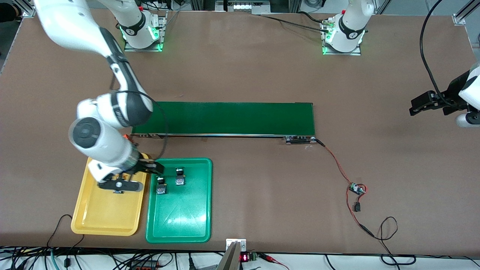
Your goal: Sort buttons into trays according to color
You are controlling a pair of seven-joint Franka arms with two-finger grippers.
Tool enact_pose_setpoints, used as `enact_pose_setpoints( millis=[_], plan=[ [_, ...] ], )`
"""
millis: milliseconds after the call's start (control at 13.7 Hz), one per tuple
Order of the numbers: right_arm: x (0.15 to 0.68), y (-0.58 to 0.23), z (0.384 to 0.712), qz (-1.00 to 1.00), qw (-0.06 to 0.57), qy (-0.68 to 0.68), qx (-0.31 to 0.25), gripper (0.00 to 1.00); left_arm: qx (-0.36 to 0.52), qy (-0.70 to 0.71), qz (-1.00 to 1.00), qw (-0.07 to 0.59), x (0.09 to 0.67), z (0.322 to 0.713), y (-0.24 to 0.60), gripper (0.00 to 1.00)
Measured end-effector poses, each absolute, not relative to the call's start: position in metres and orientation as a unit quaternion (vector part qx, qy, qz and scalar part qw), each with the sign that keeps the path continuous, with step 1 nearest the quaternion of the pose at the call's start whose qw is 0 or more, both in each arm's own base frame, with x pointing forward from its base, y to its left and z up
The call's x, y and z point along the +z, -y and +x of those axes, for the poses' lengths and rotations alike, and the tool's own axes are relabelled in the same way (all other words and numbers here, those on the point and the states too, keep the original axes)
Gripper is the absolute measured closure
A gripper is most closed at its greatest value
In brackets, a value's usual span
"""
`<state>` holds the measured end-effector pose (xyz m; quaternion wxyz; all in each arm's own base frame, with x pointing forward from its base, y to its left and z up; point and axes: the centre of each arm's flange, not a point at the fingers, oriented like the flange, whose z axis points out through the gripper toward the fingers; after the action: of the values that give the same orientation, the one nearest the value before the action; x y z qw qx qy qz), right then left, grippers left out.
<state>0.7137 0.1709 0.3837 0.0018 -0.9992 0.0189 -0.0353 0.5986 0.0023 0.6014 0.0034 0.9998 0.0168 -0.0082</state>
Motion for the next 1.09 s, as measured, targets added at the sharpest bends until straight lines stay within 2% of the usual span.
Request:
enact_pose_setpoints(
  millis=[218,510,874,1092],
  plan=[
    [0.441,-0.117,0.700,-1.000,0.000,-0.022,-0.006,0.00,-0.005,-0.017,1.000,0.003,0.606,0.597,-0.002,0.00],
    [0.500,-0.088,0.665,-0.999,-0.011,-0.017,0.032,0.00,-0.005,-0.017,1.000,0.003,0.605,0.596,-0.003,0.00],
    [0.530,-0.063,0.613,-0.998,-0.025,-0.011,0.056,0.00,-0.005,-0.018,1.000,0.003,0.605,0.596,-0.003,0.00],
    [0.540,-0.054,0.599,-0.998,-0.031,-0.020,0.055,0.00,-0.006,-0.018,1.000,0.003,0.605,0.596,-0.004,0.00]
  ],
)
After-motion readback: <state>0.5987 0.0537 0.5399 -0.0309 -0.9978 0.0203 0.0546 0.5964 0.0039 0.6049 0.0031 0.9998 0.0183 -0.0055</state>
